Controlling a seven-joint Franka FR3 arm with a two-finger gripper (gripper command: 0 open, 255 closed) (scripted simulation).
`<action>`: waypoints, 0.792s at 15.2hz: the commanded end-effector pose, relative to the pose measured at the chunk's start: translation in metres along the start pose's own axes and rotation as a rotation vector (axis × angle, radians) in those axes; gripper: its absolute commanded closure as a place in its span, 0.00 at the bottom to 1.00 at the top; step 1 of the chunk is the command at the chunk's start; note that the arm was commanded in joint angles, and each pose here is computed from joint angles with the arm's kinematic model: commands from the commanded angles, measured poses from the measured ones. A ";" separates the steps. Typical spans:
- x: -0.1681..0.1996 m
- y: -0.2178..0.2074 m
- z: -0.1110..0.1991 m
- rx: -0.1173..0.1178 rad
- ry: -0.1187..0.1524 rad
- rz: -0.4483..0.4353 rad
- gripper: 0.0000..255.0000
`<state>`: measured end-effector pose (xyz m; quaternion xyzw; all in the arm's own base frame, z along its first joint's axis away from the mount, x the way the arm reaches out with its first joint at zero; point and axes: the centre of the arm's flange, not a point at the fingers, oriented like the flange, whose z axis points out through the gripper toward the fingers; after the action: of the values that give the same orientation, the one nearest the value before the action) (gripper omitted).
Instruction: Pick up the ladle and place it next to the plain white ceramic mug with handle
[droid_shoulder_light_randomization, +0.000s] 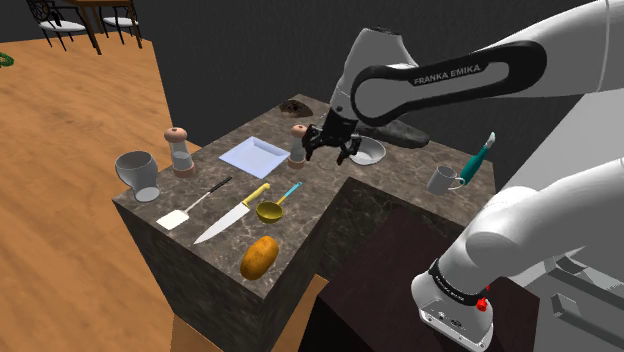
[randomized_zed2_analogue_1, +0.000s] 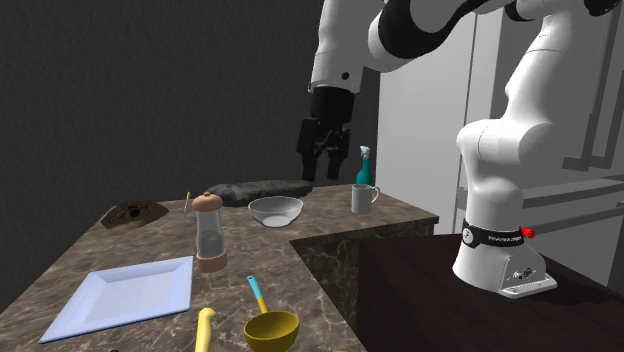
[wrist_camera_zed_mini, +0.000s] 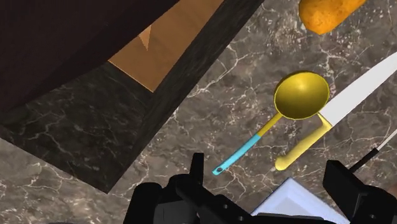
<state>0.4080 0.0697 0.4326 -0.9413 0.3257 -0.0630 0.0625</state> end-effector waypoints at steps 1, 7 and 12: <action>0.004 -0.007 0.025 0.003 -0.004 0.081 0.00; 0.017 -0.031 0.099 0.008 -0.019 0.309 0.00; 0.031 -0.048 0.161 0.012 -0.031 0.498 0.00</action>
<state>0.4805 0.0968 0.2973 -0.8440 0.5284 -0.0358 0.0843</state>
